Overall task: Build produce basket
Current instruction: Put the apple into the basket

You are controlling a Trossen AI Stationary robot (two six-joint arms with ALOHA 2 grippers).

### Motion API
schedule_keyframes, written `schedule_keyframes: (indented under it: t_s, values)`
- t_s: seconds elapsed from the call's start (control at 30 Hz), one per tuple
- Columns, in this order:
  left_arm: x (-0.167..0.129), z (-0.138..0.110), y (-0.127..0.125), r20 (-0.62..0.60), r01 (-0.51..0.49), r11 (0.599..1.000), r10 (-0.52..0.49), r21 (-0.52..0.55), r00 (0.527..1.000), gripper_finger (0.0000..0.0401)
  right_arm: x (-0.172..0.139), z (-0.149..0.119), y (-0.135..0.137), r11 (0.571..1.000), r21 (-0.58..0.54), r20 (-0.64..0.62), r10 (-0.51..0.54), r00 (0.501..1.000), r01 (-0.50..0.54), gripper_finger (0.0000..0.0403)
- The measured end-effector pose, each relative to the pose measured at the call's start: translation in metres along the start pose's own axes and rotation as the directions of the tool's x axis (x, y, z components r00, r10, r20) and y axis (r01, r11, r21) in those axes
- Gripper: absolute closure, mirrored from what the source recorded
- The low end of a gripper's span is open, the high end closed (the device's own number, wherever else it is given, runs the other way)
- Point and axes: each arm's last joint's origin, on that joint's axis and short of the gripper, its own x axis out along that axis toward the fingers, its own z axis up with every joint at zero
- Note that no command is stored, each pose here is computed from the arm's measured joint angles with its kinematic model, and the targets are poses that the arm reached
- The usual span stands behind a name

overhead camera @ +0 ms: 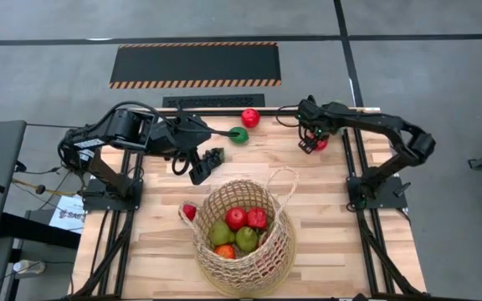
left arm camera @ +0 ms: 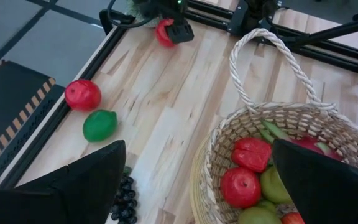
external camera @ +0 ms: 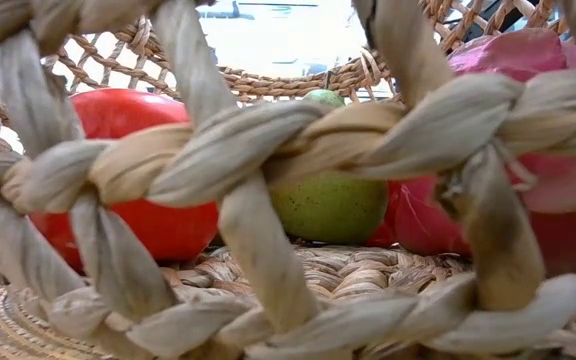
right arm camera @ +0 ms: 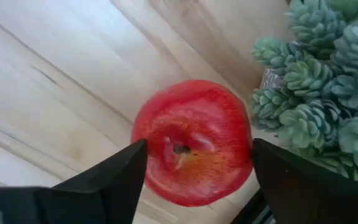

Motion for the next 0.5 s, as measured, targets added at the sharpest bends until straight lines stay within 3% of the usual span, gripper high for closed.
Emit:
schedule_keyframes:
  t_s: [0.23,0.5]
  values:
    - [-0.0002,0.0,0.0001,0.001,-0.002,1.0,0.002,0.0,1.0,0.0012,-0.0009,-0.0031,-0.0005,1.0,-0.007,-0.025,0.001,1.0,-0.002,0.0155]
    - [-0.0001,0.0002,0.0006,0.007,-0.016,1.0,0.016,-0.001,1.0,0.0012,-0.0012,-0.0029,-0.0007,1.0,-0.003,-0.023,0.0,1.0,0.0,0.0263]
